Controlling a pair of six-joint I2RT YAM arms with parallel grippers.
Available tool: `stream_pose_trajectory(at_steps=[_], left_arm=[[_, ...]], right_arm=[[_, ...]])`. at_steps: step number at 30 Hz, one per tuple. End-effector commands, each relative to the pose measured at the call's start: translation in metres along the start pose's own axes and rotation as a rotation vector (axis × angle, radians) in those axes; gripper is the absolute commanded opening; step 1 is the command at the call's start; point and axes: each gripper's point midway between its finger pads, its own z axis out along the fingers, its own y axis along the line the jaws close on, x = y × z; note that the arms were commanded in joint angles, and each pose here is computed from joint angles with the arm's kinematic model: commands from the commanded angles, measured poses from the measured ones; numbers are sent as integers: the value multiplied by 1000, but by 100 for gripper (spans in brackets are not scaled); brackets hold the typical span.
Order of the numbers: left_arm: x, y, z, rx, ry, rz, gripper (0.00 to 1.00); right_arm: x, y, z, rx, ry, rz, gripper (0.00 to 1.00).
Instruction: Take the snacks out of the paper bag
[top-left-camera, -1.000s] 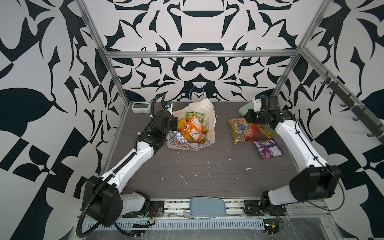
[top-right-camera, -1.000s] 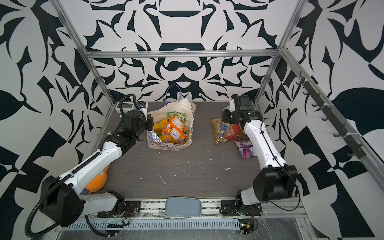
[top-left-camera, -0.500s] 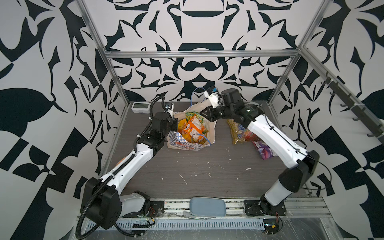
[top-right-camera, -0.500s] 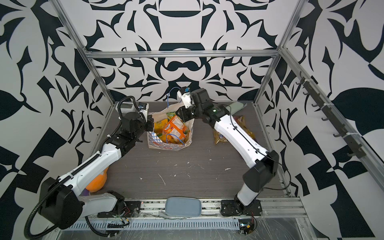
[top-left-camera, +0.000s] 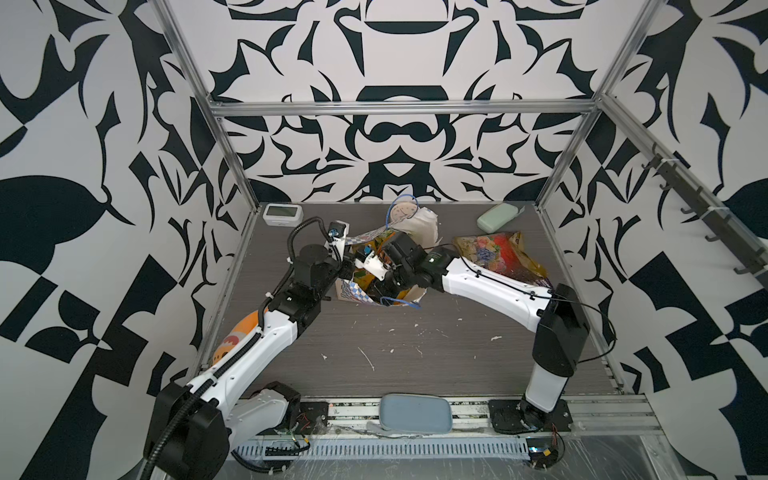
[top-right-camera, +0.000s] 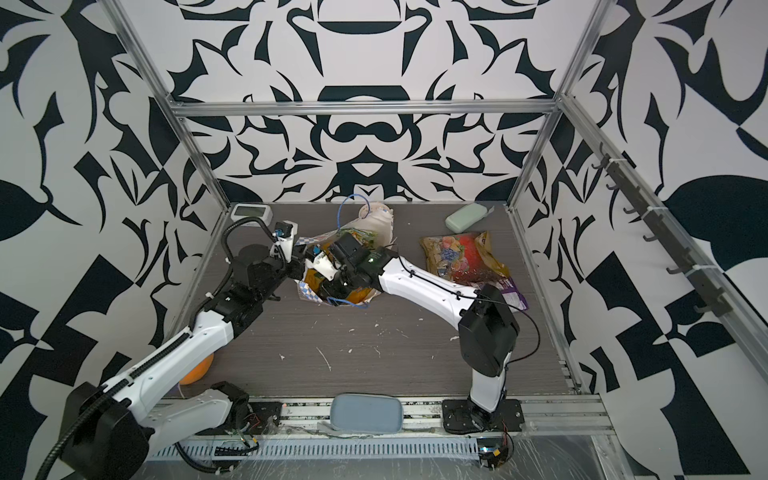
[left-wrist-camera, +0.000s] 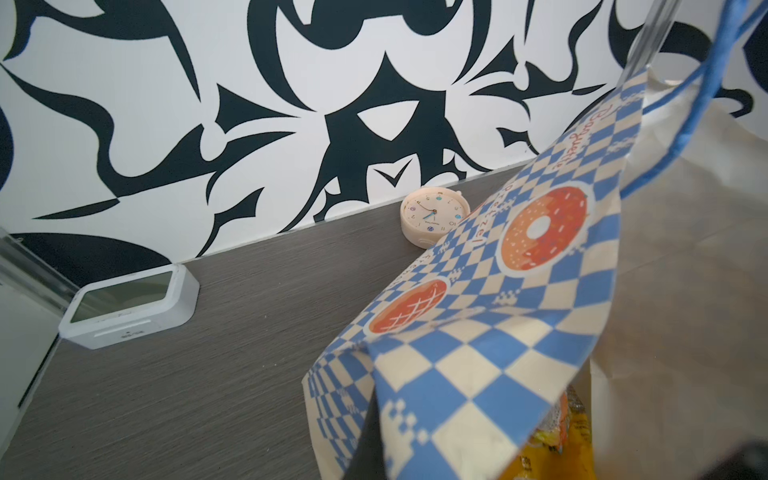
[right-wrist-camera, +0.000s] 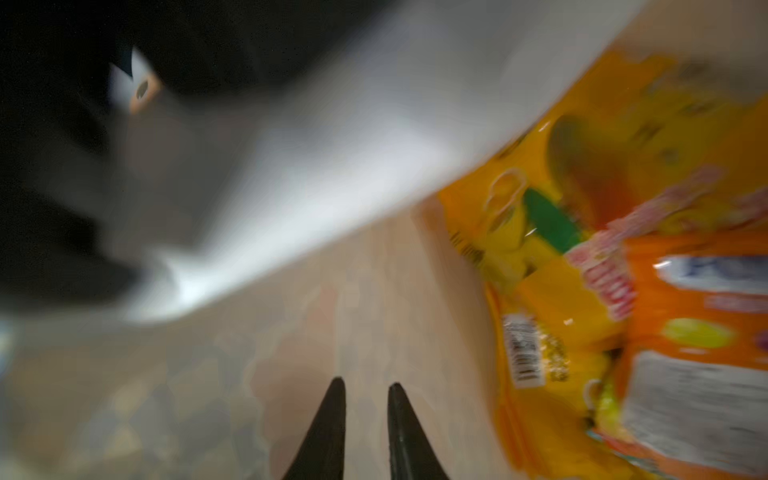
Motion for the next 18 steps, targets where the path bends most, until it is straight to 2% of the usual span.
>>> stream_pose_trajectory(at_steps=[1,4,7,12,18], left_arm=[[-40,-17,-16,86,-184,17,0],[-36,-23,-21,107,-196,46,0],[-33,-25,-21,115,-192,67,0],[-29,-28,-23,124,-206,78,0],[-34,-31,-24,133,-220,81,0]], right_arm=[[-25,5,-27,50,-157,-49,23],[-32,-22,-52,255,-230,-14,29],[-46,-33,-83,373,-346,3,45],[-55,-44,-103,460,-402,72,57],[-43,-73,-81,491,-350,187,63]])
